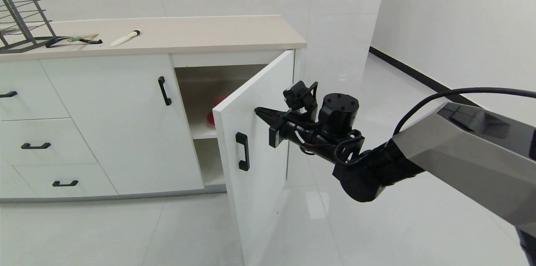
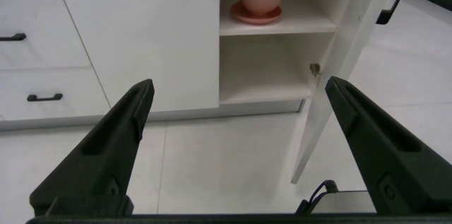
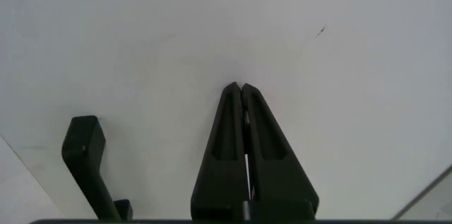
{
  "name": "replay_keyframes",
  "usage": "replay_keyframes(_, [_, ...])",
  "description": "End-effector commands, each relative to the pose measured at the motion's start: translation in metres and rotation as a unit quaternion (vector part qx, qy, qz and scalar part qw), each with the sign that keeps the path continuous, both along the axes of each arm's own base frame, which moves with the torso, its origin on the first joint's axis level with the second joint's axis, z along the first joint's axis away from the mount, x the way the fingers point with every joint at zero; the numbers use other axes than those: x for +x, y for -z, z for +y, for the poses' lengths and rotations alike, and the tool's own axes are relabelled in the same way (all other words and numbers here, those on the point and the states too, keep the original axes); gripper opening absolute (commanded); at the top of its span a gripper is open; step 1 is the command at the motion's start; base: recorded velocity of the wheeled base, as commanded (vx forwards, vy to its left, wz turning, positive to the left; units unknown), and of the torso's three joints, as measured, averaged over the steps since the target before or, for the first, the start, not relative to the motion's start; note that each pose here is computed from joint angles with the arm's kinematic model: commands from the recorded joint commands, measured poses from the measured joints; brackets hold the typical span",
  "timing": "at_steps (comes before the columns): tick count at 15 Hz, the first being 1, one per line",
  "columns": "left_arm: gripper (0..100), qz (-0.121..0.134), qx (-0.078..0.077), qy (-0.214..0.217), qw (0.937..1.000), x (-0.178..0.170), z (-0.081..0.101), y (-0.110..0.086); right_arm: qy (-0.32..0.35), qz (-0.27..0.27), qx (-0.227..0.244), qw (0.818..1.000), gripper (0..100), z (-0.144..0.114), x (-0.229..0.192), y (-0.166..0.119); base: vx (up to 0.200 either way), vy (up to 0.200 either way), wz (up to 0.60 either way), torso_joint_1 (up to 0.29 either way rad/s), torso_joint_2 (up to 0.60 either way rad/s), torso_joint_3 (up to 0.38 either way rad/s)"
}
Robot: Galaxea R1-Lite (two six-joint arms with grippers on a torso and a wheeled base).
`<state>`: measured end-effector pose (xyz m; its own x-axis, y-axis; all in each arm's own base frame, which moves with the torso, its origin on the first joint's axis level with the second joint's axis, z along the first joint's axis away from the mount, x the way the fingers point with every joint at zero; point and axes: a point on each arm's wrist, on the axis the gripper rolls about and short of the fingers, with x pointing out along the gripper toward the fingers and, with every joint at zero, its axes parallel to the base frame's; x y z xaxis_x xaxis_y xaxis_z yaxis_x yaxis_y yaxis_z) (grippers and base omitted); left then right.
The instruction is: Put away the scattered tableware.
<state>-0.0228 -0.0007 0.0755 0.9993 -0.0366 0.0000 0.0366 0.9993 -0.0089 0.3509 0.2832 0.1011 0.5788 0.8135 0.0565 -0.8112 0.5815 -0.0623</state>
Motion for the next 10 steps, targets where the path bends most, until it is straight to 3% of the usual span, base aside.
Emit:
replay_keyframes(1, [100,0.000,0.000,0.000,1.0000,0.0000,0.0000,0.0000,0.000,-0.002,0.001,1.000,0,0.0030,0.0032,0.0034,0.000,0.200,0.00,-0.002,0.00,-0.002])
replay_keyframes(10, [100,0.000,0.000,0.000,1.0000,0.0000,0.0000,0.0000,0.002,-0.011,0.008,1.000,0,0.0075,0.0113,0.0077,0.000,0.200,0.00,0.001,0.00,0.002])
